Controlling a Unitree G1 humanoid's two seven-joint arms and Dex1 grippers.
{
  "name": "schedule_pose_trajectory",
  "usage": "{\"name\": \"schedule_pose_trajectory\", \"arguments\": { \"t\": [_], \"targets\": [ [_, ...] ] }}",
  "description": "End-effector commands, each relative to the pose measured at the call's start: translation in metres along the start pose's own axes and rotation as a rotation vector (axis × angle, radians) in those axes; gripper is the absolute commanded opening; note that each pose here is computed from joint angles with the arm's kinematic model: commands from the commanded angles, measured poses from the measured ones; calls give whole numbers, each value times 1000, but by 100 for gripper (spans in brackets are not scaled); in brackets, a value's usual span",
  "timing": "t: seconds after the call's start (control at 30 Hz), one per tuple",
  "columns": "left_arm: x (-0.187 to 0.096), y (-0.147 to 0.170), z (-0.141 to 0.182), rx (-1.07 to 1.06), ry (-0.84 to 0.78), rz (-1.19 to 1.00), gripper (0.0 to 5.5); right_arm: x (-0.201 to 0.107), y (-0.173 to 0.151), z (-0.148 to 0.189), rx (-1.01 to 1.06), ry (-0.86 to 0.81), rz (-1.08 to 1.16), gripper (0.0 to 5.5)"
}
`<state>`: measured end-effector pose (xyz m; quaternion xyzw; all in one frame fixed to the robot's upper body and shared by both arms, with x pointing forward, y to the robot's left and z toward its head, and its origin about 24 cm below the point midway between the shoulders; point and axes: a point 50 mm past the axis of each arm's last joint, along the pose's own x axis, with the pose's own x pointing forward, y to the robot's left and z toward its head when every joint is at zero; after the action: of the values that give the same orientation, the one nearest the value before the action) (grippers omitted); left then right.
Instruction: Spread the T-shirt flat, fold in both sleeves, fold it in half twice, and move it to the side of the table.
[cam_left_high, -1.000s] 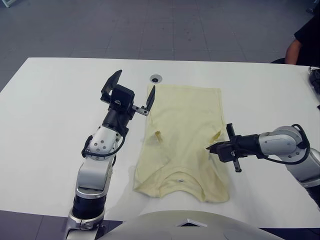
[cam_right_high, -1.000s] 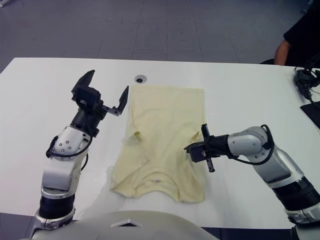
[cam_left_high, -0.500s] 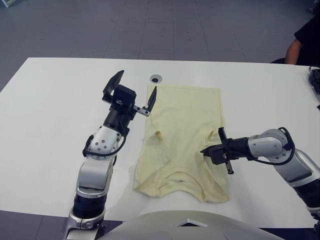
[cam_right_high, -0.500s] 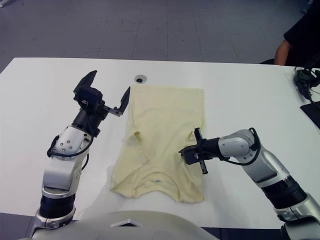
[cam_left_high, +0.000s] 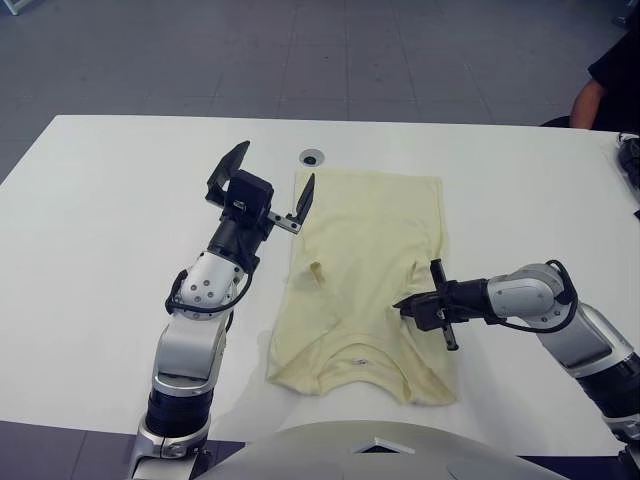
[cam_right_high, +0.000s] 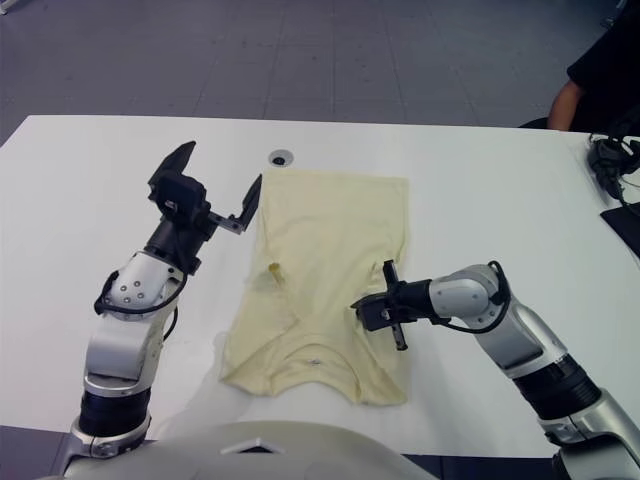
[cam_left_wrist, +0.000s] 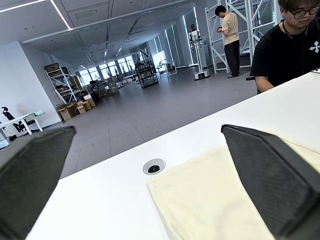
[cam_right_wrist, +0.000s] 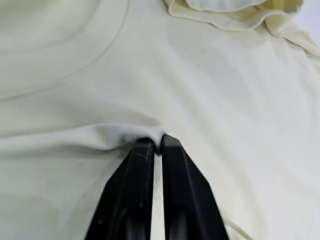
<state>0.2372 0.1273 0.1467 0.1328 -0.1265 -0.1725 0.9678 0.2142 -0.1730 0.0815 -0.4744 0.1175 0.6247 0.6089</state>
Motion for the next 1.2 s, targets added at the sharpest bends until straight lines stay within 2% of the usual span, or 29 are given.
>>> {"name": "schedule_pose_trajectory", "arguments": {
  "t": [0.03,0.47,0.63,0.73,0.9,1.03,1.2],
  "targets": [
    [0,-2,0,8,10,-17,540,-1,0,0,27,-4,-24,102],
    [-2,-5,-3,25,32,-69,540,-30,7,-2,157,3,-193,315],
    [-11,-7,-2,91,59,-237,540,-48,28,16,331,-66,-314,408],
    [-33,-9,-3,126,119,-397,540,-50,53,31,455,-83,-339,459],
    [-83,-17,-5,165,253,-688,540,-55,86,48,709,-15,-343,538],
    [-117,-22,-4,163,338,-870,540,-54,105,63,730,10,-214,538],
    [-145,-29,-8,208,410,-1042,540,-53,117,60,713,99,-120,538]
  ]
}}
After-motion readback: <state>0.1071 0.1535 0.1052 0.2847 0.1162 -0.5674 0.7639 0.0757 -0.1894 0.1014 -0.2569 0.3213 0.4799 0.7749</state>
